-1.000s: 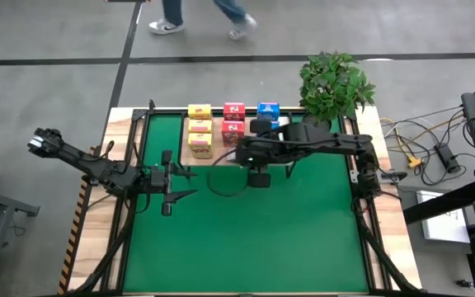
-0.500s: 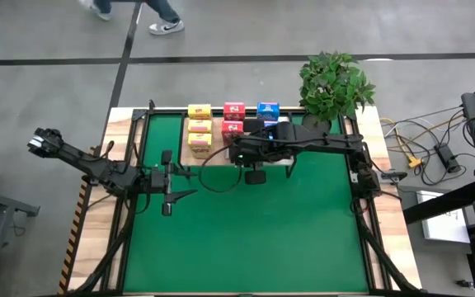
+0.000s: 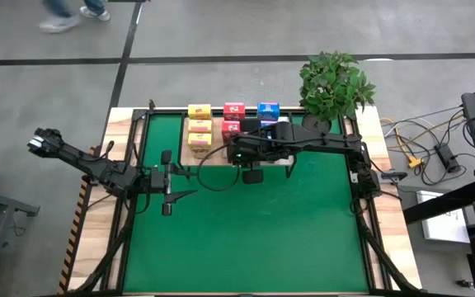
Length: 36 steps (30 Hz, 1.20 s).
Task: Stack cereal on shelf
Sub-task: Put the red cereal box on the shelf aligned with the other red cereal boxes
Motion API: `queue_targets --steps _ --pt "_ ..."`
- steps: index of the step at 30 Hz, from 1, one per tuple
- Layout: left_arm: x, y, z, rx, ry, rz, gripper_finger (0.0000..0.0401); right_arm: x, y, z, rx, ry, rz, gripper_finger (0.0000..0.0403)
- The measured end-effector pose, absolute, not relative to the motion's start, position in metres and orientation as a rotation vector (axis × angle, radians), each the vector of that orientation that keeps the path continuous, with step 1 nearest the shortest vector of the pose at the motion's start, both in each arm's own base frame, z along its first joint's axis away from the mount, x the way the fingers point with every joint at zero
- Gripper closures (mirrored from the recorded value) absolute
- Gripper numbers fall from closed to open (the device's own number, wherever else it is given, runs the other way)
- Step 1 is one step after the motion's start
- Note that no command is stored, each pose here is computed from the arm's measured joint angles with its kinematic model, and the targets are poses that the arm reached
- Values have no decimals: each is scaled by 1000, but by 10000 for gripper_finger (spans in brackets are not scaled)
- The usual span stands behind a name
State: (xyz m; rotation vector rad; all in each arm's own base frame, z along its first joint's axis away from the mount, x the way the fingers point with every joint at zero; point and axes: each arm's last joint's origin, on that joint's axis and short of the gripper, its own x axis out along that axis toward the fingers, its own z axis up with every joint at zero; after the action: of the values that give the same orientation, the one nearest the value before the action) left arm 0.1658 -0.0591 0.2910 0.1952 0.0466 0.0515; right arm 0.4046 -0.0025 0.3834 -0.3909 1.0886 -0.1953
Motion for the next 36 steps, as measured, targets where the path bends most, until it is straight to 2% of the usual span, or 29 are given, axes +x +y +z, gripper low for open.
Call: queue_targets --steps 9,36 --pt "166 -59 291 194 43 52 207 409 -4 386 -401 1038 -205 219" --pt "166 -59 293 186 26 53 207 413 -5 390 -393 981 -216 163"
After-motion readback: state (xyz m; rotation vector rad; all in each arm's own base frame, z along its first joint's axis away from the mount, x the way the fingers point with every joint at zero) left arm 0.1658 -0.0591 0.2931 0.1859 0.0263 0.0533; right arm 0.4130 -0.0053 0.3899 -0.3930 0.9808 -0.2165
